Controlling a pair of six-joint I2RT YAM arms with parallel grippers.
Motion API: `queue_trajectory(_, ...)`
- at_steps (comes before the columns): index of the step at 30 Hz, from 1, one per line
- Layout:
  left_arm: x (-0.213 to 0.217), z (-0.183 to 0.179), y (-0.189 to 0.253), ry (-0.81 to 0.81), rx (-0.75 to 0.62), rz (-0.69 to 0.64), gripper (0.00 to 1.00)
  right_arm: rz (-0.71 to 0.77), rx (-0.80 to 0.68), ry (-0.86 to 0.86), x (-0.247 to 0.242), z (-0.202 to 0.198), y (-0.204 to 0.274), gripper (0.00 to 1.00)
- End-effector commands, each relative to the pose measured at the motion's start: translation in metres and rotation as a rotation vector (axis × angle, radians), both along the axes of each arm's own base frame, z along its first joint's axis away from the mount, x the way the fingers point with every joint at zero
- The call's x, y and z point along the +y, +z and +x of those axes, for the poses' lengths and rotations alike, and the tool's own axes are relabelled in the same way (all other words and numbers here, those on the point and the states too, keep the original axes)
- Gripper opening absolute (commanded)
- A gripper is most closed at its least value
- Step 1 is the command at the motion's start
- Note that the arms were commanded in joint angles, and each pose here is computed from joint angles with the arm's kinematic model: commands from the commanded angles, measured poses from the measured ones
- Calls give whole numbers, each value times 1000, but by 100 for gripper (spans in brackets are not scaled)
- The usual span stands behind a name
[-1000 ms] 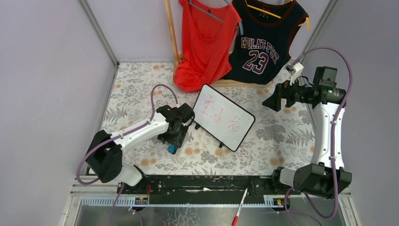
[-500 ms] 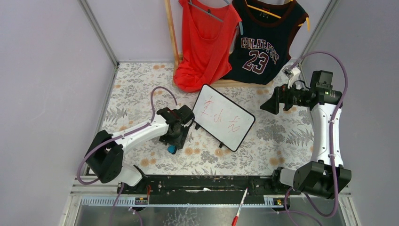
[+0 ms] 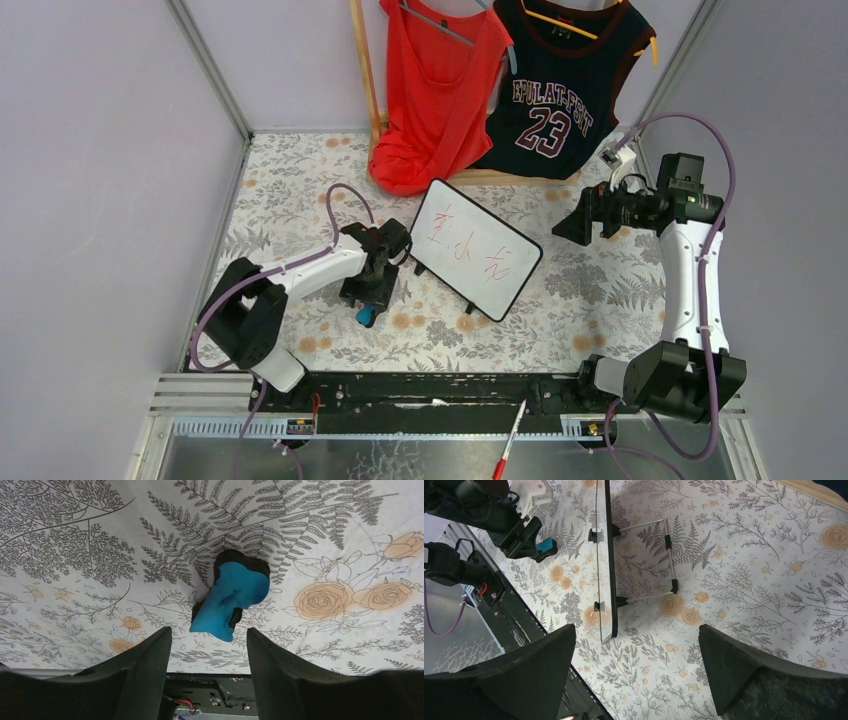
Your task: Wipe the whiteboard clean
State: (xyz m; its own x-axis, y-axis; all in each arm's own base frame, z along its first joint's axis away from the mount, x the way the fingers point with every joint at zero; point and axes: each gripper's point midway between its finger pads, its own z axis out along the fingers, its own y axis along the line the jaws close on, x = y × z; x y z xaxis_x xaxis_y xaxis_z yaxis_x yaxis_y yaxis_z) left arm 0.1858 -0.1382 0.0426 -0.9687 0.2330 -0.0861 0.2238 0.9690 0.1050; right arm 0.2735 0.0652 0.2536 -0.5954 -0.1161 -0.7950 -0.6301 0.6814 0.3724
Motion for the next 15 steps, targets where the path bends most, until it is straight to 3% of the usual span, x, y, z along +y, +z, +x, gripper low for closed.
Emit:
queue_trajectory(1,0,16,4,-2,-30,-15,54,6,-48,16,2,-1,7,99)
queue_trajectory(15,-15,12,-12,-19,34,-84,49,11,-38,18,2,1,3,99)
